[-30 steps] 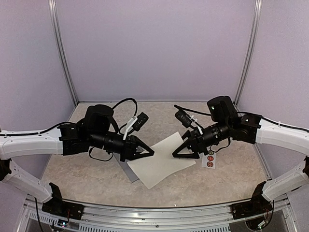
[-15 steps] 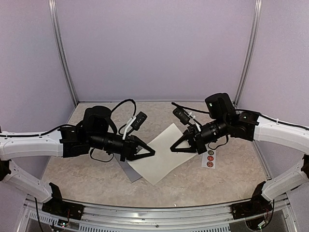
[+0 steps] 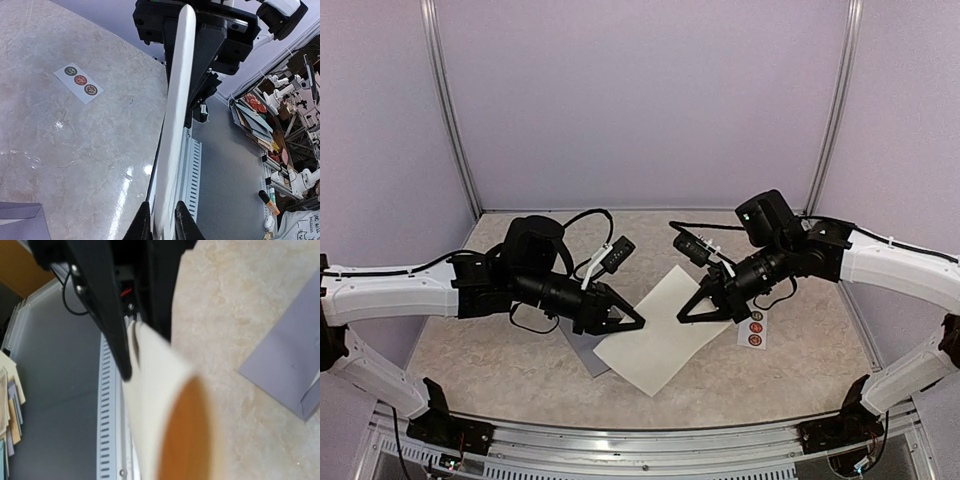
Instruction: Place the letter into the envelope and seal it
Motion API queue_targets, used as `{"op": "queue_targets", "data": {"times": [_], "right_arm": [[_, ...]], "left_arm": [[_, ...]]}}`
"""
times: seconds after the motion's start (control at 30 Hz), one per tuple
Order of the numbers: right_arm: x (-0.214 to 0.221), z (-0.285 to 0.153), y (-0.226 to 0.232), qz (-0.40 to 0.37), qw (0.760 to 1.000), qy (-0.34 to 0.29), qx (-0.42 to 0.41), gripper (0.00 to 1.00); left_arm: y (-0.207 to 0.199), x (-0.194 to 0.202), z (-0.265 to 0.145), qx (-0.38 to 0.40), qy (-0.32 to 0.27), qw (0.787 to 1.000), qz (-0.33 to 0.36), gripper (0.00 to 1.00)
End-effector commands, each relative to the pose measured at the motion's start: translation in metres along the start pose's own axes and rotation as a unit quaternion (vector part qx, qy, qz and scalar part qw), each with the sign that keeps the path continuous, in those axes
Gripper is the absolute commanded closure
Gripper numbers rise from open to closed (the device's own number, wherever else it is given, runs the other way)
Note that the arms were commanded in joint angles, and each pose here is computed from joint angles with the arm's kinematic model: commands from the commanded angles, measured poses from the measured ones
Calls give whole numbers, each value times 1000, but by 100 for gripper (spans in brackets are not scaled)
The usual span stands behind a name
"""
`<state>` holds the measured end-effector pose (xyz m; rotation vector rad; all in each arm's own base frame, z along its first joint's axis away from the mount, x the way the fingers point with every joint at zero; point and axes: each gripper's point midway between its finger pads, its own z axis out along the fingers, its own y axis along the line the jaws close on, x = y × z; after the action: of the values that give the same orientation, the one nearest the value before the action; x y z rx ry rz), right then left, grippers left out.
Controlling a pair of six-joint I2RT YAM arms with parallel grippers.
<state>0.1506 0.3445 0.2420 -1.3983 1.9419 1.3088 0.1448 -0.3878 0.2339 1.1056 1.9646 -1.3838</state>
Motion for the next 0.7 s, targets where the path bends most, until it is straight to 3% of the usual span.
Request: {"op": "queue_targets", "data": {"times": [0.0, 0.3, 0.37, 0.5, 0.53, 0.6, 0.67], "right_arm": [[0, -1, 2, -9, 1000, 10, -8, 100], [-1, -2, 2, -13, 1000, 11, -6, 100], [-1, -2, 3, -13, 1000, 11, -7, 100], [-4, -4, 0, -16, 1000, 5, 5, 98], [-8, -6, -4, -16, 1000, -2, 20, 87], [-20, -18, -21, -3, 997, -35, 71, 54], [-31, -37, -40, 17, 991, -77, 107, 36]], "left_arm": [[-3, -6, 1, 9, 5, 1000, 8, 85], [-1, -2, 5, 11, 16, 1000, 3, 93], [0, -2, 5, 11, 18, 1000, 3, 100], [3, 0, 5, 2, 18, 1000, 7, 100], [2, -1, 4, 2, 16, 1000, 11, 100], [1, -1, 3, 1, 16, 1000, 19, 100], [-4, 0, 2, 3, 20, 999, 30, 100]]}}
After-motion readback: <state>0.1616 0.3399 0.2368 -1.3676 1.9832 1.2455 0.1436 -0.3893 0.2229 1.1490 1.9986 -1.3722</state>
